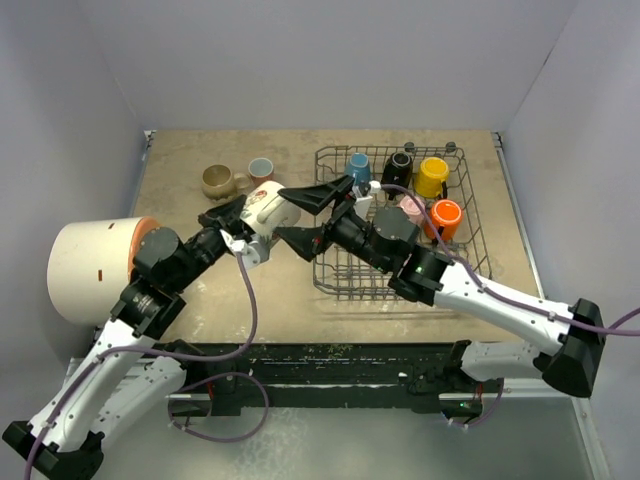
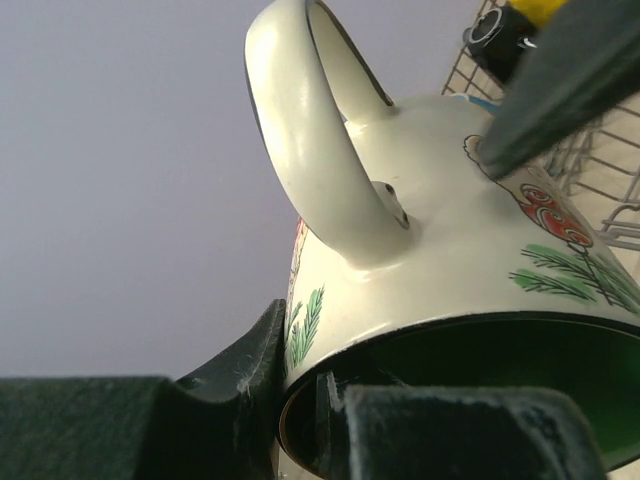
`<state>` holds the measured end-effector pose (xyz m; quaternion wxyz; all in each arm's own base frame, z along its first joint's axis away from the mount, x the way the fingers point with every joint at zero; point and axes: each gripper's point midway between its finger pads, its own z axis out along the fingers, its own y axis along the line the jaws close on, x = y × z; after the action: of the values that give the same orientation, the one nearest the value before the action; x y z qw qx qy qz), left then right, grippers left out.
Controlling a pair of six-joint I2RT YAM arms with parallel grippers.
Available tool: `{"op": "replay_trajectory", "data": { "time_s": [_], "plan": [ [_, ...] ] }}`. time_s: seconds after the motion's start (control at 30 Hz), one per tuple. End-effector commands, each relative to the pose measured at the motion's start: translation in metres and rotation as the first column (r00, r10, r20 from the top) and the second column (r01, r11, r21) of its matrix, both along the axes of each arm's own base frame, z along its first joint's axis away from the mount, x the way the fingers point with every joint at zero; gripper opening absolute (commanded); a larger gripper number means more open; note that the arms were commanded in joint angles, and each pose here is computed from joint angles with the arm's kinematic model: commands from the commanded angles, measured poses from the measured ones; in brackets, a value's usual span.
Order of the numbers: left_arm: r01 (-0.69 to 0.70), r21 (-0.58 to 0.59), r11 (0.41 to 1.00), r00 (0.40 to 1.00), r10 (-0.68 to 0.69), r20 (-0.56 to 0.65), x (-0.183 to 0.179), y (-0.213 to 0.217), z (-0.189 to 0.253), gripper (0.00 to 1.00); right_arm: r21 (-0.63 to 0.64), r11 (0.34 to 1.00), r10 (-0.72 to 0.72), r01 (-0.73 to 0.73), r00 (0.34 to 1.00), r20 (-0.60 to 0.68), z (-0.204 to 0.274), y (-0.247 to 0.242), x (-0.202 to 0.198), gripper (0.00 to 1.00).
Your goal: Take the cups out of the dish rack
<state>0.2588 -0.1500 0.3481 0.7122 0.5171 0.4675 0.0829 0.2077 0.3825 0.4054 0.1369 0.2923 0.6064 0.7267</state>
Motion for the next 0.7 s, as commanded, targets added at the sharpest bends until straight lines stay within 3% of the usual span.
{"op": "replay_trajectory", "data": {
  "time_s": [0.0, 0.2, 0.33, 0.5, 0.67],
  "plan": [
    [-0.046, -0.145, 0.988, 0.962, 0.083, 0.260, -0.009, 0.018, 0.094, 0.00, -0.160, 0.987, -0.007, 0.007, 1.000, -0.001, -0.022, -0.020, -0.005, 0.99],
    [-0.063, -0.014, 0.998, 0.996, 0.064, 0.066, 0.016, 0.004, 0.055, 0.00, -0.358, 0.931, -0.079, 0.073, 0.997, -0.002, -0.053, -0.070, 0.004, 1.00],
    [-0.094, 0.089, 0.992, 0.980, 0.108, -0.166, 0.041, -0.003, 0.011, 0.00, -0.541, 0.821, -0.193, 0.180, 0.981, 0.033, -0.076, -0.133, 0.013, 1.00],
    [-0.134, 0.192, 0.972, 0.872, 0.208, -0.443, 0.069, -0.010, -0.048, 0.00, -0.747, 0.614, -0.275, 0.255, 0.956, 0.100, -0.091, -0.195, 0.022, 1.00],
    [-0.173, 0.305, 0.937, 0.737, 0.328, -0.591, 0.096, -0.010, -0.097, 0.00, -0.866, 0.411, -0.308, 0.286, 0.937, 0.163, -0.094, -0.232, 0.026, 1.00]
  ]
}}
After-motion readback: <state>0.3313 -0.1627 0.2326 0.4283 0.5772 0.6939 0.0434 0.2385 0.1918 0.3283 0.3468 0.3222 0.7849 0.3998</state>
